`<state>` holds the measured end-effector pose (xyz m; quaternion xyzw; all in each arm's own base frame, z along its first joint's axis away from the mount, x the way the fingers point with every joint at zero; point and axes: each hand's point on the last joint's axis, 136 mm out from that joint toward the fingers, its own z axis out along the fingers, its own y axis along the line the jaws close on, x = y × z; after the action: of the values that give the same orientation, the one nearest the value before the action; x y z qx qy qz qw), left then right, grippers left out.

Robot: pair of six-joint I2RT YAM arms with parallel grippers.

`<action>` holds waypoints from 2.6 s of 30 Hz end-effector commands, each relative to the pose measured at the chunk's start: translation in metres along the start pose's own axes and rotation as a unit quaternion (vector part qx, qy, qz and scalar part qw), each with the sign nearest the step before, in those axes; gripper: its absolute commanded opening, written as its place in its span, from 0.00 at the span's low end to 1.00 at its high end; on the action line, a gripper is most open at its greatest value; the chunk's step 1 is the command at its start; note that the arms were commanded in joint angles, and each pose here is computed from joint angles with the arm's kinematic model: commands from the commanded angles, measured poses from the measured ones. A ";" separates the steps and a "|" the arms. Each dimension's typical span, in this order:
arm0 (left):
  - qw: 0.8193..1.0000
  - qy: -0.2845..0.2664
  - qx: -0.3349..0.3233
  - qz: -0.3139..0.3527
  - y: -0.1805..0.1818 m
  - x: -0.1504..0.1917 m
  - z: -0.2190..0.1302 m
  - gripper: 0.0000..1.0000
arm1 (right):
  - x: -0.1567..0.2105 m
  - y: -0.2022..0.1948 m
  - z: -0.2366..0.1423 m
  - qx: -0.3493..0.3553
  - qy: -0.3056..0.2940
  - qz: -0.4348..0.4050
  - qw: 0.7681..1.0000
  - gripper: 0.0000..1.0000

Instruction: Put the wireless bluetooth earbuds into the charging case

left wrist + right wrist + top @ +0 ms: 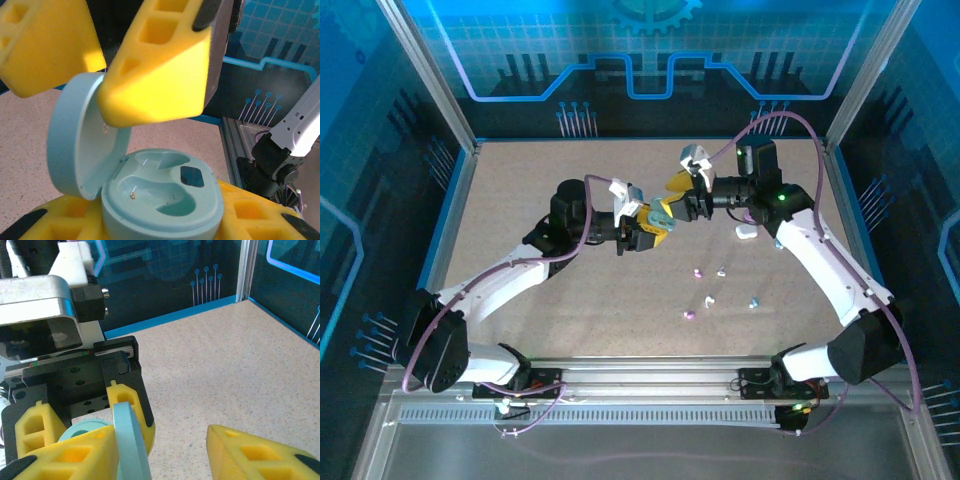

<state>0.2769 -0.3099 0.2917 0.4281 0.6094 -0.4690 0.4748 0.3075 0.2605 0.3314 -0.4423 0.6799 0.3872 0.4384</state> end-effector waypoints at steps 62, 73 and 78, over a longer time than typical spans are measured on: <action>0.993 -0.080 -0.081 0.031 0.018 -0.014 -0.012 0.32 | 0.379 -0.013 -0.137 0.420 0.193 0.692 0.555 0.44; 0.993 -0.078 -0.079 0.029 0.018 -0.012 -0.011 0.32 | 0.368 -0.019 -0.117 0.382 0.199 0.676 0.598 0.39; 0.993 -0.079 -0.078 0.028 0.018 -0.013 -0.010 0.32 | 0.364 -0.019 -0.115 0.379 0.202 0.669 0.607 0.39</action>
<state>0.3010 -0.2964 0.2901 0.3619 0.6078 -0.4310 0.5603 0.2014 0.0336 0.0156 0.3072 0.9416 0.1347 0.0293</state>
